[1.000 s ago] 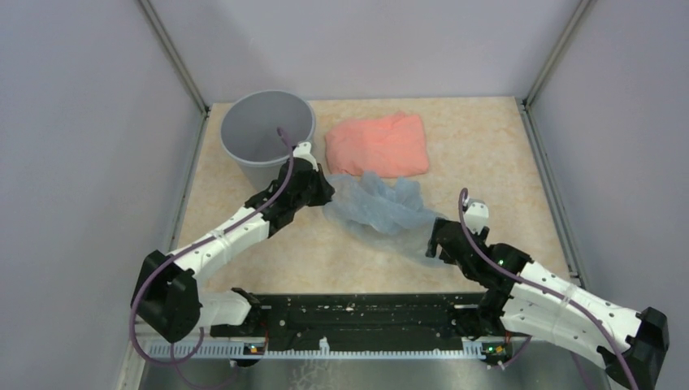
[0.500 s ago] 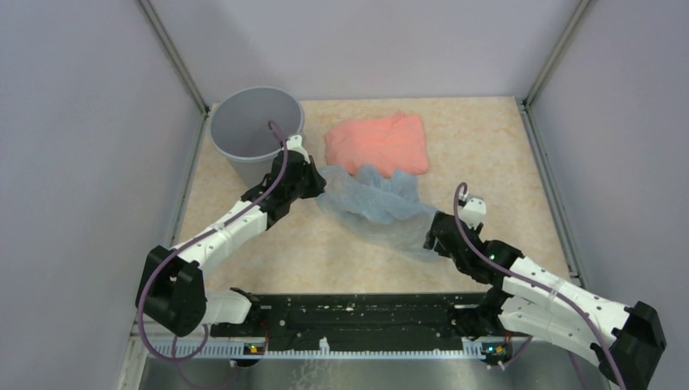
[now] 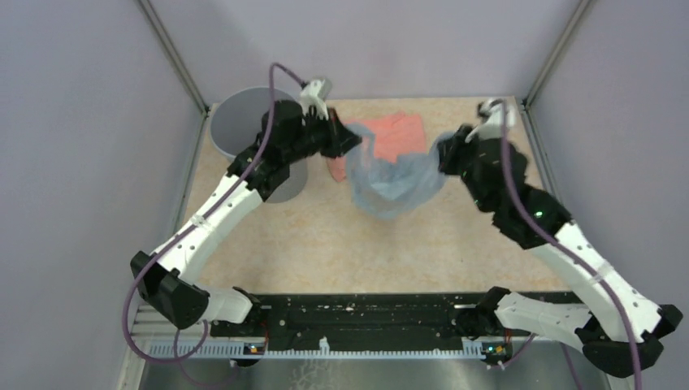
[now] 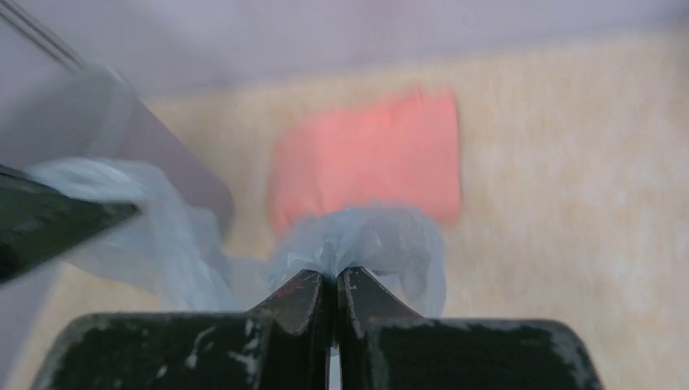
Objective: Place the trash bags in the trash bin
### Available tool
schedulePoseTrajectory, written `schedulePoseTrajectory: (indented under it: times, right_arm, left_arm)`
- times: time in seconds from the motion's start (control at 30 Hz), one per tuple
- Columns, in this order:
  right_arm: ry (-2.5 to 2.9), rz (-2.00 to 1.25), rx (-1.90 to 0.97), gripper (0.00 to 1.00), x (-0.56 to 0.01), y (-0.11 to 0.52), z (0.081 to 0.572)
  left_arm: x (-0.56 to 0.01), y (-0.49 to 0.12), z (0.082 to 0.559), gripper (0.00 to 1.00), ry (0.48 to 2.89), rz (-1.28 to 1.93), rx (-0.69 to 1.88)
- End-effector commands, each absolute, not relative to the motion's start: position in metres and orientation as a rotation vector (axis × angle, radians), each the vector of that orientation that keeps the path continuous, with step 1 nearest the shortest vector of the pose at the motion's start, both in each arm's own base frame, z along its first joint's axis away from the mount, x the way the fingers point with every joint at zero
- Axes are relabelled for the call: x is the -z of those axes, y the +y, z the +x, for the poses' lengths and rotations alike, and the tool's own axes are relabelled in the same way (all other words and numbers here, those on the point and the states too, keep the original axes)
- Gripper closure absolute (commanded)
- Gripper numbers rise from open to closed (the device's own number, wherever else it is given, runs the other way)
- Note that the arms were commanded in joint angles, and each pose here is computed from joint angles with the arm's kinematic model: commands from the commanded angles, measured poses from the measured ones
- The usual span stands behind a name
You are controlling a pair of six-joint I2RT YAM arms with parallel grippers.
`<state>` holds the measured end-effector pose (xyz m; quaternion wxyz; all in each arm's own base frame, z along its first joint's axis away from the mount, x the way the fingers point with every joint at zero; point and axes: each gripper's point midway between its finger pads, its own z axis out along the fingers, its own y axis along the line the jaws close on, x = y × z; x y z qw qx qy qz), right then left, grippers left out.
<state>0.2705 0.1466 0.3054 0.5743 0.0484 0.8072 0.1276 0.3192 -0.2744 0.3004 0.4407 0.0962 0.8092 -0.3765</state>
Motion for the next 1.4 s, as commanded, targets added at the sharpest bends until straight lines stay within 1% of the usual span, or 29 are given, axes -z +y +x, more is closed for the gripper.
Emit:
schedulePoseTrajectory:
  times: [0.0,0.07,0.1,0.13,0.17,0.2,0.27,0.33,0.4,0.43,0.47,0.5,0.53,0.57,0.63,0.73,0.83,0.87,0.9,0.97,1.0,1.07,1.13,1.17,1.2,1.27,1.3,1.33,1.37]
  right_arm:
    - [1.333,-0.020,-0.377,1.00,-0.547,0.128,0.258]
    - [1.129,-0.074,-0.497,1.00,-0.627,0.121,0.221]
    - [1.066,-0.104,-0.542,1.00,-0.644,0.121,0.207]
    - [1.035,-0.120,-0.572,1.00,-0.650,0.122,0.199]
    - [1.046,-0.138,-0.580,1.00,-0.643,0.126,0.200]
    - [1.092,-0.153,-0.565,1.00,-0.623,0.133,0.209]
    - [1.294,-0.134,-0.482,1.00,-0.537,0.154,0.251]
    - [1.561,-0.128,-0.356,1.00,-0.414,0.173,0.292]
    - [1.856,-0.182,-0.309,1.00,-0.291,0.195,0.306]
    - [1.974,-0.206,-0.303,1.00,-0.243,0.202,0.304]
    - [2.038,-0.227,-0.329,1.00,-0.221,0.207,0.297]
    - [2.052,-0.250,-0.371,1.00,-0.219,0.211,0.290]
    - [2.037,-0.257,-0.395,1.00,-0.231,0.210,0.284]
    - [1.985,-0.253,-0.419,1.00,-0.261,0.207,0.280]
    - [1.808,-0.238,-0.466,1.00,-0.353,0.195,0.272]
    - [1.445,-0.211,-0.522,1.00,-0.523,0.162,0.241]
    - [1.079,-0.170,-0.633,1.00,-0.661,0.120,0.180]
    - [0.966,-0.170,-0.680,1.00,-0.692,0.108,0.155]
    - [0.892,-0.177,-0.722,1.00,-0.707,0.102,0.138]
    - [0.855,-0.180,-0.761,1.00,-0.707,0.103,0.130]
    - [0.893,-0.185,-0.753,1.00,-0.692,0.110,0.140]
    - [1.067,-0.165,-0.682,1.00,-0.629,0.131,0.185]
    - [1.330,-0.119,-0.539,1.00,-0.522,0.153,0.243]
    - [1.486,-0.097,-0.428,1.00,-0.452,0.159,0.272]
    - [1.634,-0.118,-0.359,1.00,-0.385,0.168,0.288]
    - [1.865,-0.116,-0.322,1.00,-0.282,0.175,0.298]
    - [1.926,-0.093,-0.337,1.00,-0.254,0.173,0.296]
    - [1.951,-0.076,-0.347,1.00,-0.241,0.170,0.292]
    - [1.943,-0.064,-0.354,1.00,-0.242,0.167,0.289]
  left_arm:
    - [-0.532,-0.299,0.295,1.00,1.363,0.496,1.065]
    - [-0.605,-0.307,0.255,1.00,1.127,0.586,1.062]
    - [-0.622,-0.309,0.240,1.00,1.048,0.605,1.022]
    - [-0.627,-0.308,0.234,1.00,1.016,0.597,0.986]
    - [-0.618,-0.307,0.241,1.00,1.033,0.570,0.954]
    - [-0.591,-0.312,0.258,1.00,1.102,0.544,0.914]
    - [-0.509,-0.323,0.302,1.00,1.296,0.506,0.793]
    - [-0.393,-0.334,0.340,1.00,1.575,0.493,0.725]
    - [-0.312,-0.340,0.346,1.00,1.796,0.500,0.723]
    - [-0.286,-0.342,0.340,1.00,1.877,0.517,0.736]
    - [-0.270,-0.343,0.329,1.00,1.936,0.538,0.768]
    - [-0.267,-0.344,0.317,1.00,1.947,0.559,0.782]
    - [-0.272,-0.344,0.307,1.00,1.937,0.576,0.780]
    - [-0.289,-0.343,0.295,1.00,1.898,0.590,0.789]
    - [-0.346,-0.342,0.273,1.00,1.776,0.607,0.846]
    - [-0.483,-0.338,0.236,1.00,1.435,0.610,0.945]
    - [-0.611,-0.325,0.185,1.00,1.087,0.616,1.035]
    - [-0.637,-0.321,0.170,1.00,0.995,0.619,1.052]
    - [-0.651,-0.317,0.163,1.00,0.937,0.611,1.050]
    - [-0.650,-0.317,0.175,1.00,0.940,0.565,0.993]
    - [-0.636,-0.323,0.189,1.00,0.983,0.551,0.946]
    - [-0.577,-0.344,0.228,1.00,1.131,0.540,0.811]
    - [-0.507,-0.359,0.272,1.00,1.330,0.490,0.716]
    - [-0.463,-0.363,0.297,1.00,1.463,0.450,0.690]
    - [-0.419,-0.364,0.317,1.00,1.594,0.430,0.688]
    - [-0.341,-0.361,0.335,1.00,1.819,0.415,0.696]
    - [-0.319,-0.358,0.335,1.00,1.876,0.415,0.690]
    - [-0.308,-0.356,0.330,1.00,1.899,0.428,0.691]
    - [-0.309,-0.353,0.325,1.00,1.886,0.438,0.704]
